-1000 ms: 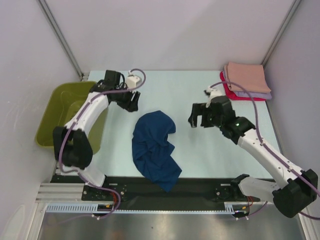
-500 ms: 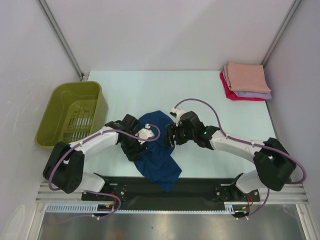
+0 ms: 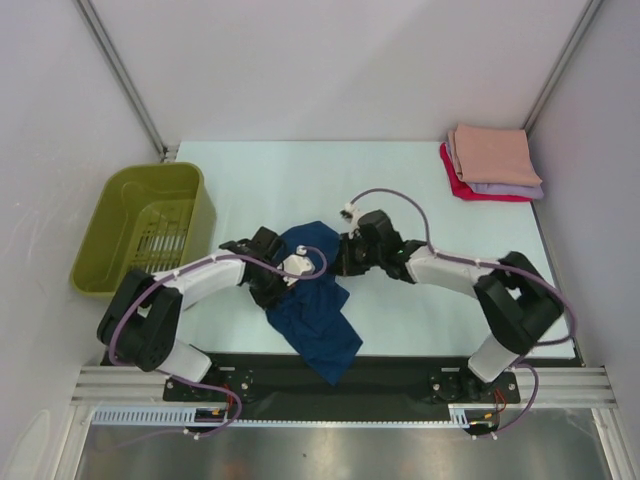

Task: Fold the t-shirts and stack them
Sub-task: Flatten the tshirt out

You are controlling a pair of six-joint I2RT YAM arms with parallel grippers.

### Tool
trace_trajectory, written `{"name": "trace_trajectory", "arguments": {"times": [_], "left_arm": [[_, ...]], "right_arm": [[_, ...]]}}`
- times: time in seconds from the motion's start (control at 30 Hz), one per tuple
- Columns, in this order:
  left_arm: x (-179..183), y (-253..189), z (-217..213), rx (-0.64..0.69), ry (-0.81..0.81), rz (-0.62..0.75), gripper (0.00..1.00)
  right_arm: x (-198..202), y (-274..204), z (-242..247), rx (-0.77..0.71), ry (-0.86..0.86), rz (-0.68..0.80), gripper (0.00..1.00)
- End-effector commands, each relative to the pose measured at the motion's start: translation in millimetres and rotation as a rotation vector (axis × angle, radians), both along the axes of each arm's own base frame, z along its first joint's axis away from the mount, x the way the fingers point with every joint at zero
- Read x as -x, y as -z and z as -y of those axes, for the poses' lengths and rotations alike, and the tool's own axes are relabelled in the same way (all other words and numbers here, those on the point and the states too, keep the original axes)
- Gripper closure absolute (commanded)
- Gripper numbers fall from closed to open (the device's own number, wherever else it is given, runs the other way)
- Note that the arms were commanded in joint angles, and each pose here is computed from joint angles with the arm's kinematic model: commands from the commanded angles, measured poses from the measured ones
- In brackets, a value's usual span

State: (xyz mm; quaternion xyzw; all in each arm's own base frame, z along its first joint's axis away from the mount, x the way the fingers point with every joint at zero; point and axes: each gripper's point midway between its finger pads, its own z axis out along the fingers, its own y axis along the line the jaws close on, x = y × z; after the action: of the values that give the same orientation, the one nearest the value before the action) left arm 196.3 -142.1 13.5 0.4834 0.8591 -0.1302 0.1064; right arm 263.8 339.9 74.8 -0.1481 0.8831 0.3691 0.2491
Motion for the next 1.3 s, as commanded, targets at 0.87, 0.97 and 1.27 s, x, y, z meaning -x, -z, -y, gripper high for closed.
{"name": "trace_trajectory", "arguments": {"times": [0.87, 0.97, 1.27], "left_arm": [[-31.5, -418.8, -87.6, 0.102, -0.110, 1.023, 1.00], [-23.7, -421.1, -78.7, 0.154, -0.077, 1.011, 1.00], [-153.0, -337.1, -52.8, 0.064, -0.082, 0.942, 0.98]], "right_arm": [[93.4, -503.7, 263.8, -0.261, 0.612, 1.096, 1.00], [95.0, -497.1, 262.6, -0.291, 0.623, 1.053, 1.00], [-32.7, -355.0, 251.6, -0.156, 0.836, 0.614, 1.00]]}}
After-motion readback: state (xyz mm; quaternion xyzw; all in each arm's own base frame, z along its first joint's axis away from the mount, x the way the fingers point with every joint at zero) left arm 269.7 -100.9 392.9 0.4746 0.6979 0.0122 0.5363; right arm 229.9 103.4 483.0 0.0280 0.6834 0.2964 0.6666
